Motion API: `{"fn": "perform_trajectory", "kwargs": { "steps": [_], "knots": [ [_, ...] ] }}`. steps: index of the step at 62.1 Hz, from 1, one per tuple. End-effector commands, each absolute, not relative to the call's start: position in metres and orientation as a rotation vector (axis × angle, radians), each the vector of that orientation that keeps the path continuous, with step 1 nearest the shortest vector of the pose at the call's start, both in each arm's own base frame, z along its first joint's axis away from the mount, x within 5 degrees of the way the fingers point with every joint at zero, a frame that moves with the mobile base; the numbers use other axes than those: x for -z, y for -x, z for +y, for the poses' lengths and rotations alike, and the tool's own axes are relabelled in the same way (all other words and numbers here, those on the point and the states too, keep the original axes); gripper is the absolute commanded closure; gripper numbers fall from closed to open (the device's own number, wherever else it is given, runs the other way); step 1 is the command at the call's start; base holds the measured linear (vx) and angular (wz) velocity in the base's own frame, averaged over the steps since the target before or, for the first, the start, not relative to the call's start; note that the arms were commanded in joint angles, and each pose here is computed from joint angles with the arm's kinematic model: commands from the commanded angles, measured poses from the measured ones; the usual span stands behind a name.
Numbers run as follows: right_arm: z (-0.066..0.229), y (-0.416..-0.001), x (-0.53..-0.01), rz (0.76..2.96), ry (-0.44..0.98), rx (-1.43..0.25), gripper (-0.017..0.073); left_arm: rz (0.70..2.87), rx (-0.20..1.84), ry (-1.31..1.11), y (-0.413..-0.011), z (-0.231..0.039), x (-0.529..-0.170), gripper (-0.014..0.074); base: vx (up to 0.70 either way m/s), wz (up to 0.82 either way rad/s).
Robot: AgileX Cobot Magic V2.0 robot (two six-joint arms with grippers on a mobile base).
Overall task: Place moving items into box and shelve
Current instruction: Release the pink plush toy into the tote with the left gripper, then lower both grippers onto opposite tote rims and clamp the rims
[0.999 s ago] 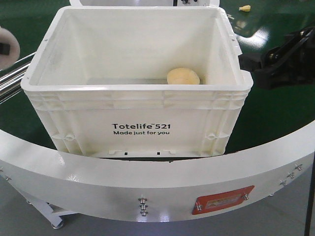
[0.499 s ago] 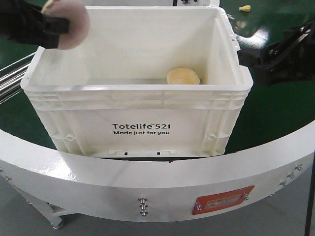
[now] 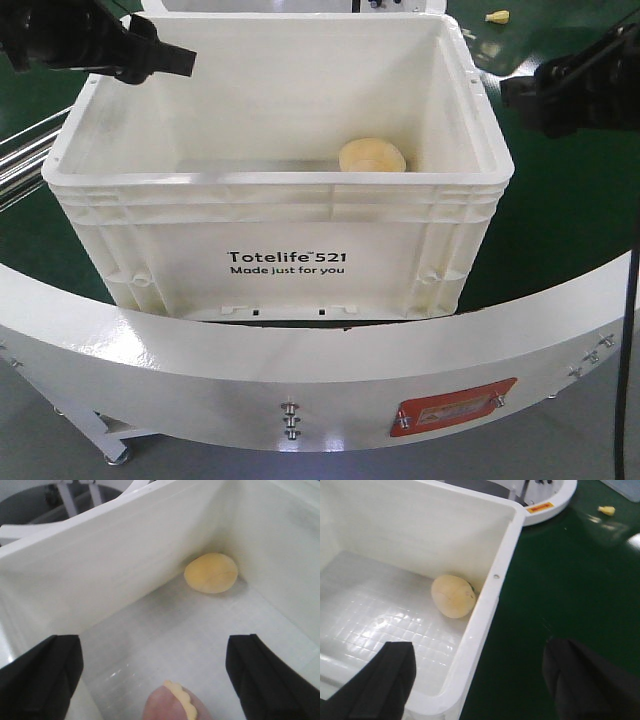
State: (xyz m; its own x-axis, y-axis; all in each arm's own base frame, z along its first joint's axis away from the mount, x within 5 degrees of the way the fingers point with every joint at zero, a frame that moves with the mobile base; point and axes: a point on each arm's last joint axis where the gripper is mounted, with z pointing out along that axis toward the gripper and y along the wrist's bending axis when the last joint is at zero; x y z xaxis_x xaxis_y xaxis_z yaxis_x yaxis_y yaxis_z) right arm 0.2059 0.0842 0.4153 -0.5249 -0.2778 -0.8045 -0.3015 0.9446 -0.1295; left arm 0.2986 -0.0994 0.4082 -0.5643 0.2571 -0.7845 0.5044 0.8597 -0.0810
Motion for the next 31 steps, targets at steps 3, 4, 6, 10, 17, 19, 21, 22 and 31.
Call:
{"fn": "perform_trajectory", "kwargs": {
  "steps": [3,4,6,10,17,19,21,22,31],
  "knots": [
    [0.086,-0.225,-0.436,2.168,0.343,0.035,-0.0011,2.263,0.288,-0.378,-0.303,-0.091,-0.43,-0.0095,0.0,0.0],
    [0.088,-0.229,-0.434,2.186,0.344,0.042,-0.0011,2.281,0.27,-0.359,-0.304,-0.089,-0.431,-0.0092,0.0,0.0],
    [0.09,-0.236,-0.434,2.211,0.335,0.053,-0.0011,2.318,0.234,-0.338,-0.308,-0.087,-0.43,-0.0086,0.0,0.0],
    [0.091,-0.253,-0.433,2.253,0.292,0.05,-0.0011,2.353,0.209,-0.292,-0.313,-0.086,-0.43,-0.0079,0.0,0.0],
    [0.087,-0.281,-0.43,2.33,0.201,0.002,-0.0011,2.409,0.188,-0.254,-0.322,-0.086,-0.425,-0.0066,0.0,0.0],
    [0.087,-0.287,-0.428,2.347,0.196,-0.009,-0.0011,2.419,0.19,-0.244,-0.323,-0.086,-0.423,-0.0065,0.0,0.0],
    [0.09,-0.294,-0.426,2.365,0.195,-0.019,-0.0011,2.431,0.19,-0.236,-0.326,-0.087,-0.42,-0.0064,0.0,0.0],
    [0.09,-0.296,-0.425,2.373,0.194,-0.019,-0.0011,2.435,0.192,-0.231,-0.326,-0.087,-0.42,-0.0064,0.0,0.0],
    [0.097,-0.319,-0.408,2.49,0.189,0.007,-0.0011,2.492,0.202,-0.188,-0.334,-0.089,-0.407,-0.0052,0.0,0.0]
  ]
}}
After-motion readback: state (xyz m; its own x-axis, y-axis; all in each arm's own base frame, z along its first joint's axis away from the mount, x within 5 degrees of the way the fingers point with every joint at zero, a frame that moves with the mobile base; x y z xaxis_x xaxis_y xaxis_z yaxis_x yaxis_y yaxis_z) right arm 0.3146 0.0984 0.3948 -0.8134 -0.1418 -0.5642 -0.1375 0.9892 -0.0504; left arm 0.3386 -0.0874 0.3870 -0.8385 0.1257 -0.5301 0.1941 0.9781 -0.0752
